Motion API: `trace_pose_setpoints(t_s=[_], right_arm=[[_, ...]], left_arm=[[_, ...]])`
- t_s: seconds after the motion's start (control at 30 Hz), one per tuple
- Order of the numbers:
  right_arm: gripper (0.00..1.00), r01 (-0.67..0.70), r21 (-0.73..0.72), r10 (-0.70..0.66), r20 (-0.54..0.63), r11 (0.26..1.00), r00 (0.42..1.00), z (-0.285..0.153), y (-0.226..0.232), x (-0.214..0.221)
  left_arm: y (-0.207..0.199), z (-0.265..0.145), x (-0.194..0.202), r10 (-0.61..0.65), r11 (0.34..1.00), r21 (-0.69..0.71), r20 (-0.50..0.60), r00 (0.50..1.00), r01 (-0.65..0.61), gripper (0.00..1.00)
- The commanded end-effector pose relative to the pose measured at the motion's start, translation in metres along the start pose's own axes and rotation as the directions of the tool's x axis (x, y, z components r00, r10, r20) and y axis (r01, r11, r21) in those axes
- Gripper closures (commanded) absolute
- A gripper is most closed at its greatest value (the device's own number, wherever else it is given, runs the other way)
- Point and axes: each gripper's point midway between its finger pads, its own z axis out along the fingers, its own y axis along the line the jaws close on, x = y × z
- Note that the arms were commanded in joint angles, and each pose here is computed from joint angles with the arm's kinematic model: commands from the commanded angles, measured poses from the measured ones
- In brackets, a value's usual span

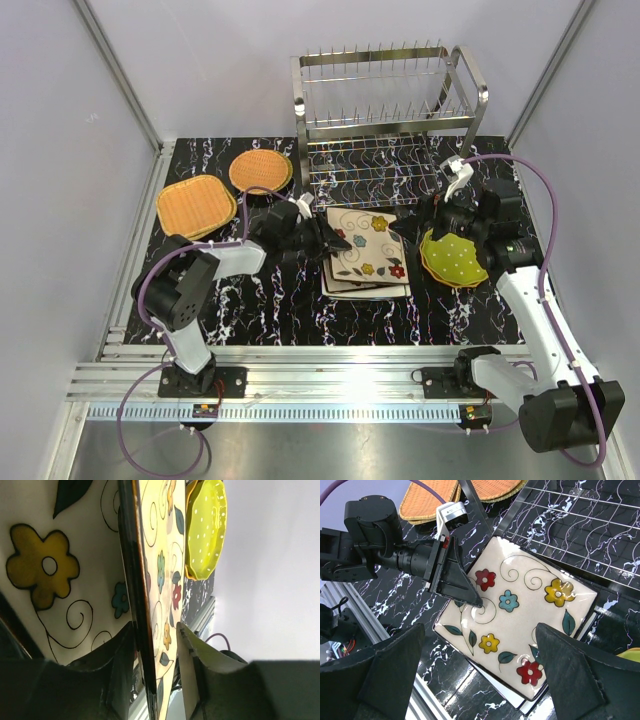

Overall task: Unload the plates from the dish rack
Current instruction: Place the plate on the table

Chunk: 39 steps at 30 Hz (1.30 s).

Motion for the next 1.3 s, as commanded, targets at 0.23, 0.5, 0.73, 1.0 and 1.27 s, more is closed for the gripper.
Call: trace_pose_setpoints(t_s=[0.23,0.5,0.73,1.0,1.27], right_arm=[[0.00,0.035,0.009,-0.036,0.060,0.999,0.998,-0.005,0.002,-0.013],[0.00,0.033,0.010,-0.034,0.060,0.999,0.998,-0.005,0.000,-0.013],[0.00,0.028,0.011,-0.028,0.058,1.000,0.998,-0.004,-0.001,-0.012],[0.00,0.023,0.007,-0.024,0.055,1.000,0.998,-0.002,-0.001,-0.012],[0.00,0.019,0.007,-0.019,0.052,1.000,0.998,-0.001,-0.002,-0.010]], left_arm=[[-0.056,-0.015,-0.021,0.145,0.984,0.098,0.073,0.987,-0.152,0.50],[-0.056,-0.022,-0.026,0.199,0.979,0.029,0.092,0.976,-0.202,0.28],[-0.047,-0.023,-0.026,0.236,0.971,-0.053,0.064,0.970,-0.233,0.22],[-0.031,-0.023,-0.026,0.259,0.957,-0.142,0.037,0.965,-0.252,0.19],[-0.021,-0.027,-0.030,0.297,0.932,-0.226,0.025,0.955,-0.284,0.17]])
